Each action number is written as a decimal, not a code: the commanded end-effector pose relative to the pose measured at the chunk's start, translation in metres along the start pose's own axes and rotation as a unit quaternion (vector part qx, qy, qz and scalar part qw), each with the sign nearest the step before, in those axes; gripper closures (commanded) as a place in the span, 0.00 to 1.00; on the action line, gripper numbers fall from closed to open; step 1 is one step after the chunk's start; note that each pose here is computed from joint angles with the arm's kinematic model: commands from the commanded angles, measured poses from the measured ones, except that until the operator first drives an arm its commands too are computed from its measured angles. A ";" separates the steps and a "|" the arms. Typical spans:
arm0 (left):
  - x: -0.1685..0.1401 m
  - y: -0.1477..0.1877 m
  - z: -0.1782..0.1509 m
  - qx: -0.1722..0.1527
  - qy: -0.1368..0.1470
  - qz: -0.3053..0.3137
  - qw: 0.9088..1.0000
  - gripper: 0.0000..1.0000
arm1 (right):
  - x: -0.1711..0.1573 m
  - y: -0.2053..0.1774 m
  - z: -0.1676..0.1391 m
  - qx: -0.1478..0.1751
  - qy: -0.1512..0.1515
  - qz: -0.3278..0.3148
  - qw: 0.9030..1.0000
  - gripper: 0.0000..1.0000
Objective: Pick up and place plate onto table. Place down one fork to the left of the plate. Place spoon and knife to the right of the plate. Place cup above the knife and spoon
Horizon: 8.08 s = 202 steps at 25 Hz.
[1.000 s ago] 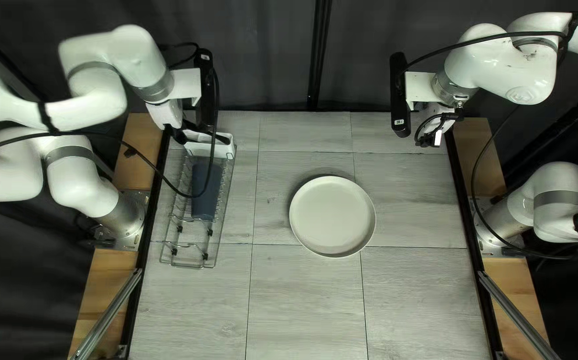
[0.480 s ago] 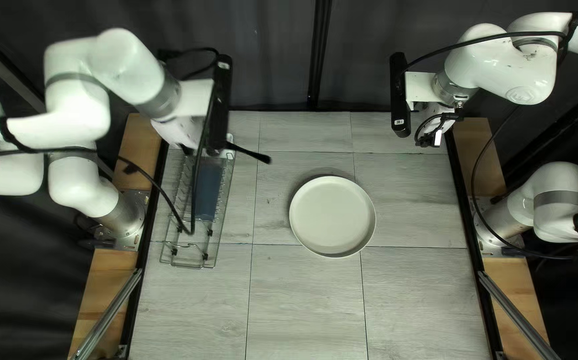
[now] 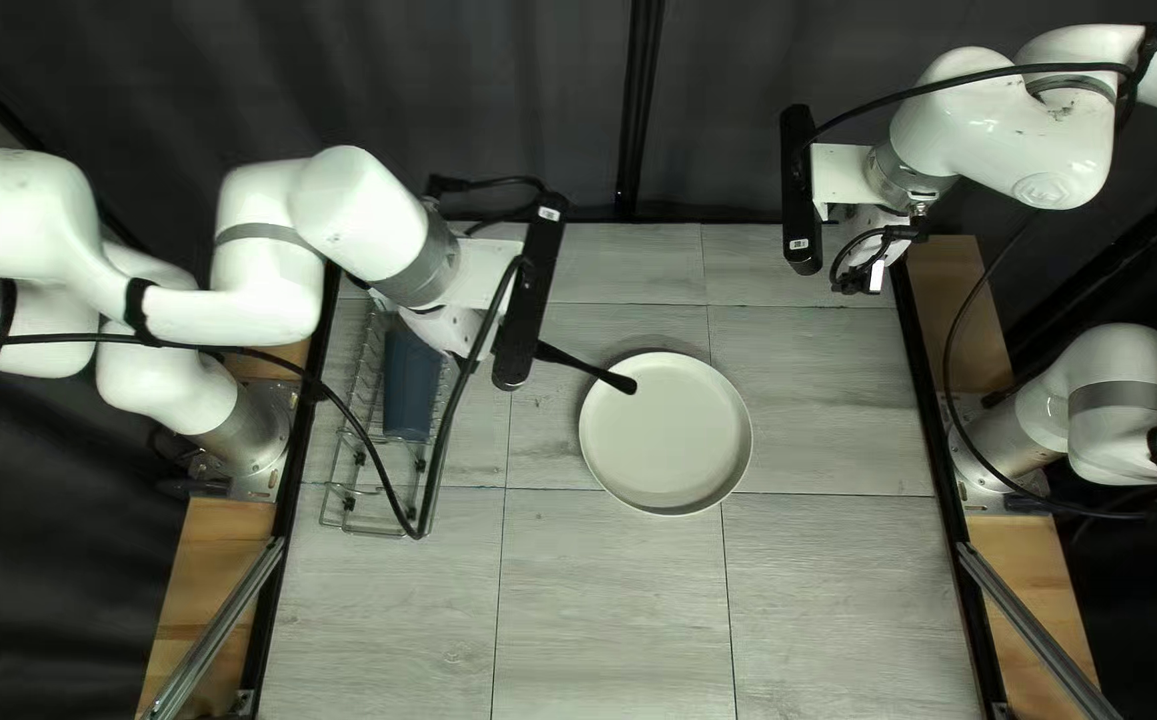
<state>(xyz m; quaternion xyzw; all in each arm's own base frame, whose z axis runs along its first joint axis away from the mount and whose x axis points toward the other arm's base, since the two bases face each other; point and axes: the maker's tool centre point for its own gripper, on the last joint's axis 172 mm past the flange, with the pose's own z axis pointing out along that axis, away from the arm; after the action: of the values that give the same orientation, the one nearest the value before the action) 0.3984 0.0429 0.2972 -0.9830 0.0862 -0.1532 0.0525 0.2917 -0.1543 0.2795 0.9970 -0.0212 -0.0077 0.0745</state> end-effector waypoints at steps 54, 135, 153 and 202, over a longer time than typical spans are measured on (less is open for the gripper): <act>-0.020 -0.031 -0.042 -0.021 0.015 -0.077 0.997 1.00 | 0.226 -0.104 0.021 0.015 0.240 0.073 0.968 0.00; -0.020 -0.031 -0.042 -0.021 0.015 -0.077 0.997 0.00 | 0.042 -0.161 0.099 0.016 -0.053 0.409 0.911 1.00; -0.020 -0.031 -0.042 -0.021 0.015 -0.077 0.997 0.00 | 0.007 -0.210 0.131 0.029 -0.080 0.582 0.809 1.00; -0.020 -0.031 -0.042 -0.021 0.015 -0.077 0.997 0.00 | 0.004 -0.210 0.116 -0.006 -0.063 0.552 0.831 0.00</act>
<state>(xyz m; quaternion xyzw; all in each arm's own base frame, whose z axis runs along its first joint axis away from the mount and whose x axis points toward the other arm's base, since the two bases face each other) 0.3717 0.0742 0.3353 -0.9853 0.0141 -0.1694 0.0189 0.3018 0.0351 0.1313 0.8138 -0.5764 -0.0311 0.0675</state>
